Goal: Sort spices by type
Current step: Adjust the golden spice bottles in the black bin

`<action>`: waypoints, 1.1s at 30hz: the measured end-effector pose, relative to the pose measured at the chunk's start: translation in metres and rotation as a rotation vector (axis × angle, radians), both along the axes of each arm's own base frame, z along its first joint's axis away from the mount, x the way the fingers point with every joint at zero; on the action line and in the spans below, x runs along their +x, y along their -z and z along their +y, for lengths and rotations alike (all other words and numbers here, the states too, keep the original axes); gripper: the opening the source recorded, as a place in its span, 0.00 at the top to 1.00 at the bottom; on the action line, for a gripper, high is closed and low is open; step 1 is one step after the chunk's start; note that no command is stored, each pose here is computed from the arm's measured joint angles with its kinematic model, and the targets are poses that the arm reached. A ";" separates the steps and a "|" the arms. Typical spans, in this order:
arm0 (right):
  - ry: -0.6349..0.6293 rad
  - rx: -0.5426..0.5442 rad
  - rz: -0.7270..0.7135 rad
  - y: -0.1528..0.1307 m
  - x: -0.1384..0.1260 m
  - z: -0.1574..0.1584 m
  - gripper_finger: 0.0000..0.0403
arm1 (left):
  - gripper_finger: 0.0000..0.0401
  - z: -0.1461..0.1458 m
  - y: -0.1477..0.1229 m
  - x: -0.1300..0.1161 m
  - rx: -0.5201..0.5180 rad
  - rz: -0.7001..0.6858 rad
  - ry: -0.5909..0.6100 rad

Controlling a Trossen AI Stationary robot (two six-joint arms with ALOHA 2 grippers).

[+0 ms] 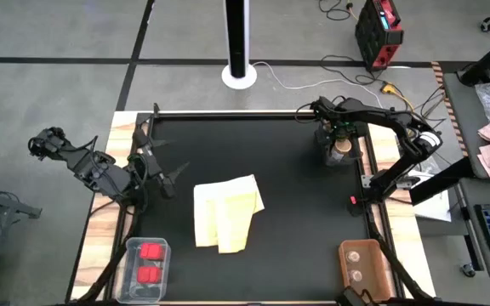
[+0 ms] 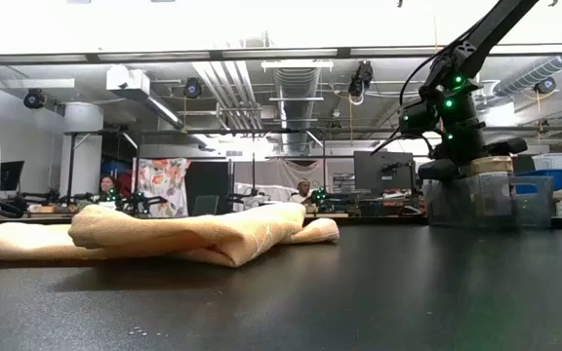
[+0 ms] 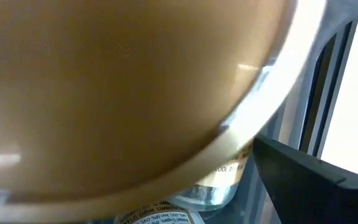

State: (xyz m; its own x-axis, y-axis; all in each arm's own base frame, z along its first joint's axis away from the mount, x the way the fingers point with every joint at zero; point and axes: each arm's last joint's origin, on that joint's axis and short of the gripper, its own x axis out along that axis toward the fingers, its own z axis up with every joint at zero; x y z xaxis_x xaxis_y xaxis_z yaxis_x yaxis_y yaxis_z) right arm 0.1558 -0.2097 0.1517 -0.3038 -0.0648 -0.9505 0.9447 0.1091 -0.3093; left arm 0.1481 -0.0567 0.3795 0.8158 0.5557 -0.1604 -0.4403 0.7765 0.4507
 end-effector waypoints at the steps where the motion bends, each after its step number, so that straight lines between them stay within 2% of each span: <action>1: -0.005 0.004 0.003 0.002 0.000 0.000 0.20 | 0.23 0.000 0.000 0.000 -0.001 -0.001 0.000; 8: -0.023 0.026 0.024 0.012 0.001 -0.002 0.29 | 0.23 0.000 0.000 0.000 -0.004 -0.003 -0.001; 16: -0.040 0.029 0.047 0.008 0.001 -0.001 0.43 | 0.23 0.000 0.000 0.000 -0.008 -0.005 -0.002; 22: -0.041 0.028 0.039 0.005 0.000 0.000 0.42 | 0.23 -0.003 0.004 0.004 -0.032 -0.009 0.002; 33: -0.031 -0.018 0.049 -0.004 0.003 0.002 0.40 | 0.23 -0.018 0.048 0.027 -0.086 0.047 -0.009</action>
State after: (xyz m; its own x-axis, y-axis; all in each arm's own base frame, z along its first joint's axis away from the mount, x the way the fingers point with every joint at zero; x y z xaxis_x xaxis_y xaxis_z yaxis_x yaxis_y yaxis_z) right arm 0.1585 -0.2080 0.1560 -0.3472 -0.0924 -0.9332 0.9247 0.1321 -0.3571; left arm 0.1748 -0.0752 0.3312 0.8011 0.5455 -0.2463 -0.4275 0.8094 0.4026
